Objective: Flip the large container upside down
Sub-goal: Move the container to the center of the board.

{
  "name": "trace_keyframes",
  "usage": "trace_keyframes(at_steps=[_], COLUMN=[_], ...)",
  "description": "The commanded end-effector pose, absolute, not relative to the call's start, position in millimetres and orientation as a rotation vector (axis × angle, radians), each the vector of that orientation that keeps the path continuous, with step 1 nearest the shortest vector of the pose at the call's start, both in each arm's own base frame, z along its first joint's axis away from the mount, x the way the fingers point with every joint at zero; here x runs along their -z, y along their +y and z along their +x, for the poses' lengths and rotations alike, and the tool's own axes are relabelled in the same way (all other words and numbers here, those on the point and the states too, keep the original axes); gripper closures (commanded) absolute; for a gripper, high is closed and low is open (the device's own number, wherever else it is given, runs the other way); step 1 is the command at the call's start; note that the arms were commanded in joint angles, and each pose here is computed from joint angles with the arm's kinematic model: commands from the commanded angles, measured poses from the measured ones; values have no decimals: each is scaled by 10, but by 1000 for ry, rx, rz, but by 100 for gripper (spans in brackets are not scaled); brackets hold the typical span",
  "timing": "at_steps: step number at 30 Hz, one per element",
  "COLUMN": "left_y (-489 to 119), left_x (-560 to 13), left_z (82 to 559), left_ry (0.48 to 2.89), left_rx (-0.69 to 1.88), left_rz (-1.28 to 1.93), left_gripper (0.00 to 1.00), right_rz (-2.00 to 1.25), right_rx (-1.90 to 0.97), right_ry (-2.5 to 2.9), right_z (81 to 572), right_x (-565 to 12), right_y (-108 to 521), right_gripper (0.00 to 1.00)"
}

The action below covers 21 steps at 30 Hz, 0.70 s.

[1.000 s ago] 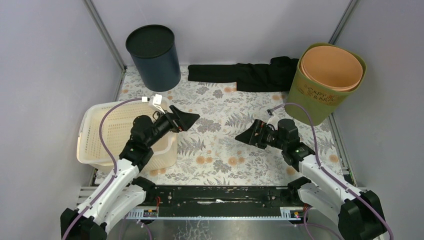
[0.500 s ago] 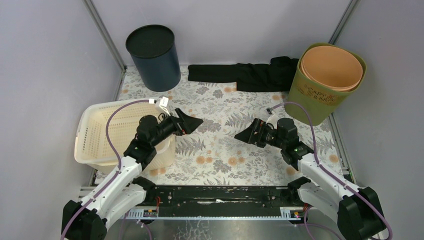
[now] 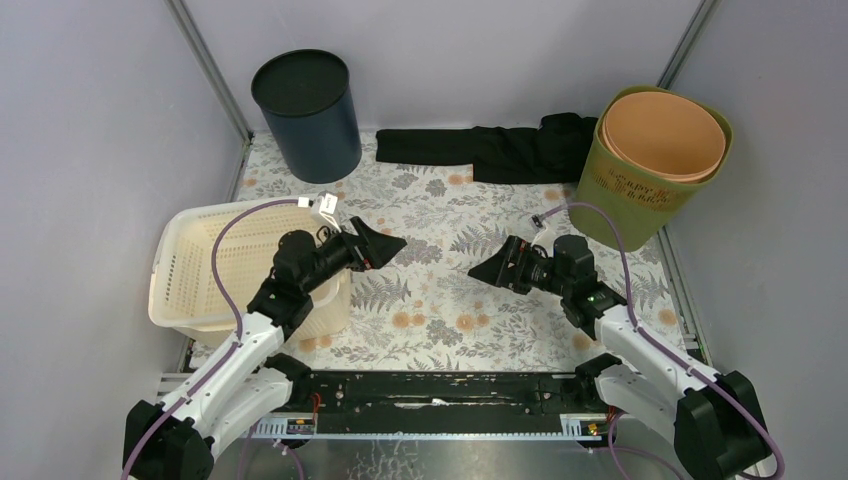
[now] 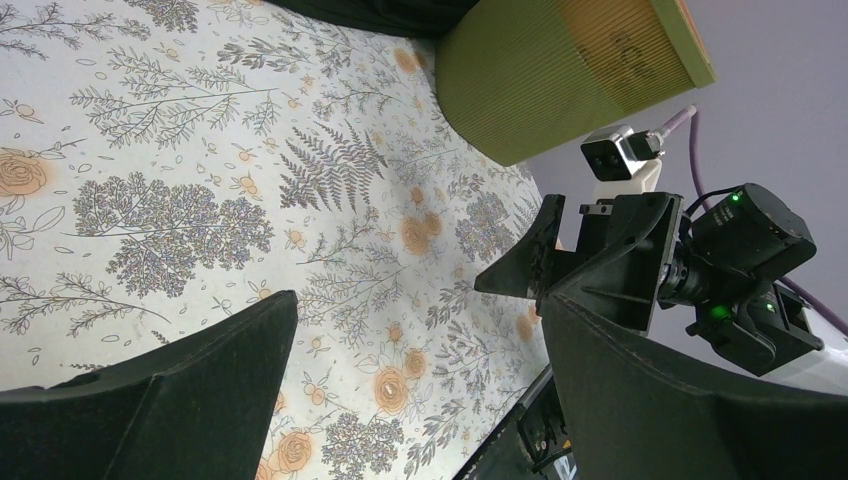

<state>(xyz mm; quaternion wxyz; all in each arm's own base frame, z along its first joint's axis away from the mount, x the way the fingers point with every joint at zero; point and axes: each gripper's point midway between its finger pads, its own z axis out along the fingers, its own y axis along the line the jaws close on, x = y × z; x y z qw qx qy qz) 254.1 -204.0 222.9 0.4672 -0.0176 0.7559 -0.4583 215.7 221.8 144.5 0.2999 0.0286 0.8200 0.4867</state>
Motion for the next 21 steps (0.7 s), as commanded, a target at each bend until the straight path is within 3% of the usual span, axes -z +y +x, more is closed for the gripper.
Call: trace_keyframes(at_steps=[1,21], left_y=[-2004,-2008], left_x=[-2234,-2240], left_z=[2564,2565], left_ry=[1850,1854], left_rx=[1092,1093], left_rz=[-30,-30], left_gripper=[0,0], right_rz=[0,-1], right_rx=[-1332,-1367], right_ry=[2086,2086], right_z=[2238,2242], right_x=[-1726,-1713], right_y=[2291,2332], right_gripper=[1,1])
